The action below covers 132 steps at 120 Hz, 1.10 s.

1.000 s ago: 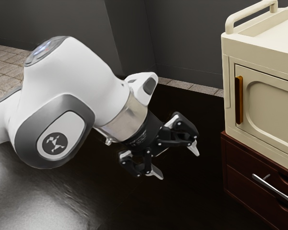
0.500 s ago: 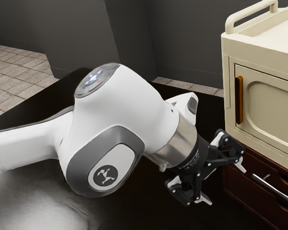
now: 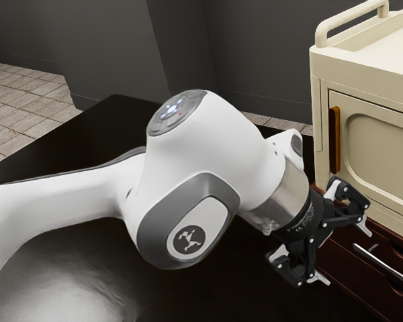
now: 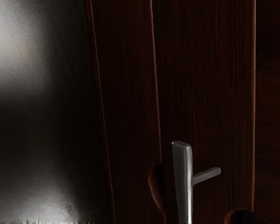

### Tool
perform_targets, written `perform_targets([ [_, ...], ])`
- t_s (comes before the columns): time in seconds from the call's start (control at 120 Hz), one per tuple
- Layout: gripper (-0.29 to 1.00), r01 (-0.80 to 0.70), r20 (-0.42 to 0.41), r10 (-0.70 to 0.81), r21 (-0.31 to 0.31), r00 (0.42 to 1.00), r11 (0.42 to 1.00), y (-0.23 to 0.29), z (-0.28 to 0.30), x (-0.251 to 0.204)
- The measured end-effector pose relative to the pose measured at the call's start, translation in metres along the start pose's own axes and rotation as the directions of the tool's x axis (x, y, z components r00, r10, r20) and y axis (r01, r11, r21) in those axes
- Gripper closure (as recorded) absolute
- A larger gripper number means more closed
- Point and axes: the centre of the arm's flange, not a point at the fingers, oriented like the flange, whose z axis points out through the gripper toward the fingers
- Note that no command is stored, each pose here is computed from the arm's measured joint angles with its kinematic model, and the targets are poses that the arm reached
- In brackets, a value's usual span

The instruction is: Pull the drawer handle with one arm to open the drawer

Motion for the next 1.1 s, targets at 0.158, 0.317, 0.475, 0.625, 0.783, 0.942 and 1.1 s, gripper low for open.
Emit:
perform_targets([
  [0.158,0.05,0.004,0.016,-0.004,0.002,1.0,1.0,0.003,0.01,-0.011],
  [0.317,0.05,0.013,0.026,-0.013,0.0,1.0,1.0,0.009,0.018,-0.014],
  [0.475,0.04,0.025,0.024,-0.025,-0.002,0.999,1.0,0.01,0.019,-0.013],
  [0.625,0.03,0.038,0.027,-0.038,0.004,0.999,0.999,0.009,0.029,-0.011],
  [0.783,0.03,0.05,0.025,-0.05,0.005,0.998,0.999,0.005,0.034,-0.009],
  [0.942,0.03,0.06,0.022,-0.06,-0.001,0.998,0.998,0.003,0.037,-0.006],
  [1.1,0.04,0.068,0.019,-0.068,-0.008,0.997,0.998,0.001,0.039,-0.004],
])
